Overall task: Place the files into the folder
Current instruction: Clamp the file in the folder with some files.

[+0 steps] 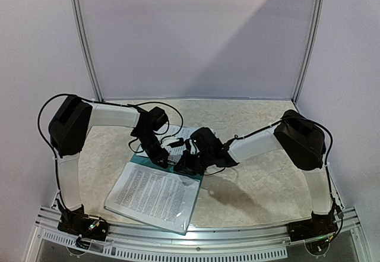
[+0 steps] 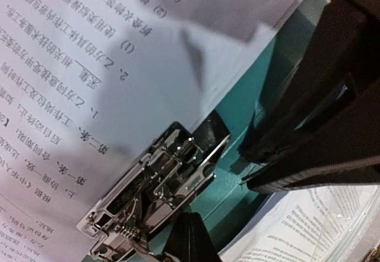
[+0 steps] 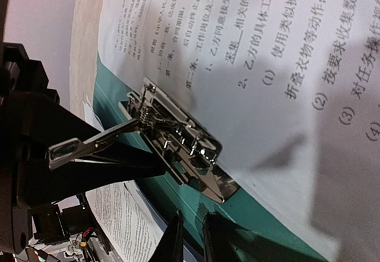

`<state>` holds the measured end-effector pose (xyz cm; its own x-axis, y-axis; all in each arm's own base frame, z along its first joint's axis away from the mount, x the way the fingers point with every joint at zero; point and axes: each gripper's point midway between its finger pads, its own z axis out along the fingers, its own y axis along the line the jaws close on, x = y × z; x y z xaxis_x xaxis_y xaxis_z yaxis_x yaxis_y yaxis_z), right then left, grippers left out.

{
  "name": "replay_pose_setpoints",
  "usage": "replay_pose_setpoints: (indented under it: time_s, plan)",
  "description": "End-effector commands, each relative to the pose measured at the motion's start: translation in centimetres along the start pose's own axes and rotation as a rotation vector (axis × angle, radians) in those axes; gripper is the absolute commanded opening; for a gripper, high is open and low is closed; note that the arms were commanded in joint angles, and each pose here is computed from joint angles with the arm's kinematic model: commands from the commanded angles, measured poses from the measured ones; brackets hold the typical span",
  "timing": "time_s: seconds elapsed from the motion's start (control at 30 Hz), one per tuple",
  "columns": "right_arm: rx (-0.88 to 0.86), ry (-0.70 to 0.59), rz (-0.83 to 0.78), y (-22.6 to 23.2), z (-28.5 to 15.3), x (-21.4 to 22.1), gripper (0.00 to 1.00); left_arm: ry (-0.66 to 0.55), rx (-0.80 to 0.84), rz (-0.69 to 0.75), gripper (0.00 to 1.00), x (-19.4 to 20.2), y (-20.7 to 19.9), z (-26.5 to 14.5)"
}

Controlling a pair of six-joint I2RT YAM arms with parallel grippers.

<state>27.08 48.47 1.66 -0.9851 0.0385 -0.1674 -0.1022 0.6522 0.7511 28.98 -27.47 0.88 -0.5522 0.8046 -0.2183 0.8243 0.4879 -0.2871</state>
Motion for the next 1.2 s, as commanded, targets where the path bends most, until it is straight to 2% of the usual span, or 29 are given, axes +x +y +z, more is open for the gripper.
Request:
replay_pose_setpoints:
  time_s: [0.0,0.17,0.53,0.77,0.97,1.17]
  plan:
    - [0.099,0.057,0.02,-2.9,-0.3,1.8,0.14,-0.023,-0.018,0.002,0.03,-0.6,0.8,-0.4]
    - [0.079,0.051,0.009,-1.9,-0.9,1.5,0.15,-0.041,0.0,0.009,0.03,-0.9,0.4,-1.4]
    - [0.007,0.012,-0.022,1.1,-2.5,0.1,0.2,-0.139,0.019,0.12,0.08,-3.1,-1.7,-7.4]
    - [-0.037,-0.026,-0.04,3.9,-3.4,-1.5,0.23,-0.18,0.012,0.12,0.08,-2.7,-1.3,-10.1]
    - [-0.054,-0.06,-0.052,5.8,-3.4,-2.9,0.28,-0.192,-0.022,0.067,0.08,-2.2,1.0,-10.5]
    - [-0.02,-0.07,-0.047,5.6,-3.0,-3.6,0.25,-0.197,-0.011,0.047,0.08,-1.9,1.3,-9.9]
